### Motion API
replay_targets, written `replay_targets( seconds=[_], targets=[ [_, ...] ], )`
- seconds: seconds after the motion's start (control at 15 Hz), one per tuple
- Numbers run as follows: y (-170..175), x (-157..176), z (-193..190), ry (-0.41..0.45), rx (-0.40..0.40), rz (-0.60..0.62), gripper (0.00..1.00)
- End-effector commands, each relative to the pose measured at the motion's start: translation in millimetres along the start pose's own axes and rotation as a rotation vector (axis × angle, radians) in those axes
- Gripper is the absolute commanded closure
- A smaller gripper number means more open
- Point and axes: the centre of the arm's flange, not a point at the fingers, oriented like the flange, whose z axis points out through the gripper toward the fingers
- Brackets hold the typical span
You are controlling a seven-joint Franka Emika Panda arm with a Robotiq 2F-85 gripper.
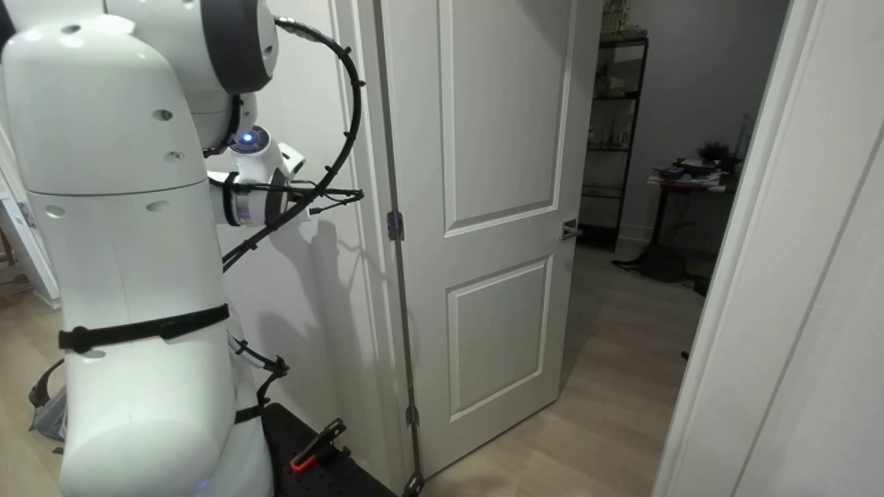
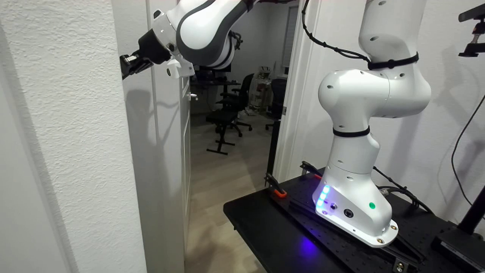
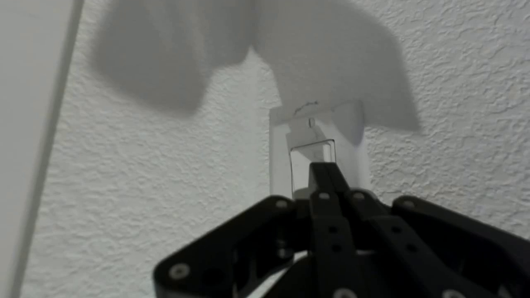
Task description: Turn the light switch on and off four times
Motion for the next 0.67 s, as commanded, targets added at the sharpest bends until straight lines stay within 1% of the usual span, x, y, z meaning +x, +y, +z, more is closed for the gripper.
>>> replay_targets(
  seconds=[0.0, 0.27, 0.6],
  targets=[
    [-5.9, -2.3, 45.0, 0.002, -0.009, -0.03, 1.0],
    [-10.0, -6.7, 58.7, 0.016, -0.018, -0.05, 1.0],
    [-16.8, -11.8, 68.6, 0.06, -0.043, -0.099, 1.0]
  ],
)
